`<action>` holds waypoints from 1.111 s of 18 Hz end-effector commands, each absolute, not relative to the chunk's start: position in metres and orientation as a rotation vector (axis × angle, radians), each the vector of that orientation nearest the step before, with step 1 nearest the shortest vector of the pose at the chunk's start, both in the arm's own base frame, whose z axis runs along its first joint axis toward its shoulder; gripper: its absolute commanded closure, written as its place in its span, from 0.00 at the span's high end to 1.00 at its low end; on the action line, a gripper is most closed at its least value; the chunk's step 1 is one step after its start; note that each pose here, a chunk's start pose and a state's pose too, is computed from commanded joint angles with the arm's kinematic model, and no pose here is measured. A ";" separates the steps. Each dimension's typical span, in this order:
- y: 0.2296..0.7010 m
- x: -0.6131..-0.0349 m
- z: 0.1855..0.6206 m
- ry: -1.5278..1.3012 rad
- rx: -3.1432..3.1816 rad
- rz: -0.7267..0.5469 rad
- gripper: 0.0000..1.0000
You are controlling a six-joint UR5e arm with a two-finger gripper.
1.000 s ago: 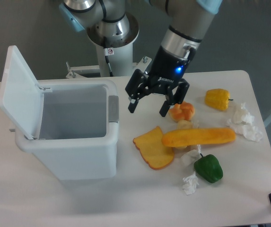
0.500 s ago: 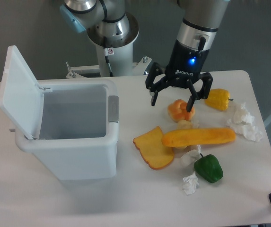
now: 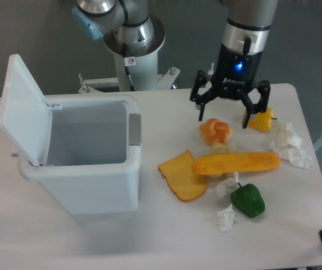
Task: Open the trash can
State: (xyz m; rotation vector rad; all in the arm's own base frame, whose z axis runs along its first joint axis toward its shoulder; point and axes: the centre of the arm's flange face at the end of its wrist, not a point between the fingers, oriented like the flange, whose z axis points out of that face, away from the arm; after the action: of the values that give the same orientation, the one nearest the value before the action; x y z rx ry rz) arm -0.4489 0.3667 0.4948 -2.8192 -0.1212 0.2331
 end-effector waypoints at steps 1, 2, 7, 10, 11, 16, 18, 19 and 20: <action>0.366 -0.448 0.494 -0.083 -2.839 0.248 1.00; 0.365 -0.448 0.493 -0.052 -2.849 0.256 1.00; 0.359 -0.447 0.489 0.134 -2.907 0.311 1.00; 0.356 -0.446 0.489 0.154 -2.911 0.317 1.00; 0.356 -0.446 0.488 0.156 -2.911 0.315 1.00; 0.355 -0.447 0.488 0.152 -2.910 0.321 1.00; 0.355 -0.447 0.488 0.152 -2.910 0.319 1.00; 0.355 -0.447 0.488 0.154 -2.910 0.320 1.00; 0.354 -0.447 0.485 0.151 -2.912 0.316 1.00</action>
State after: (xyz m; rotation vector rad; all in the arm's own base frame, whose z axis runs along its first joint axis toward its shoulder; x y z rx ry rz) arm -0.4470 0.3540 0.4854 -2.9121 0.1514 0.3158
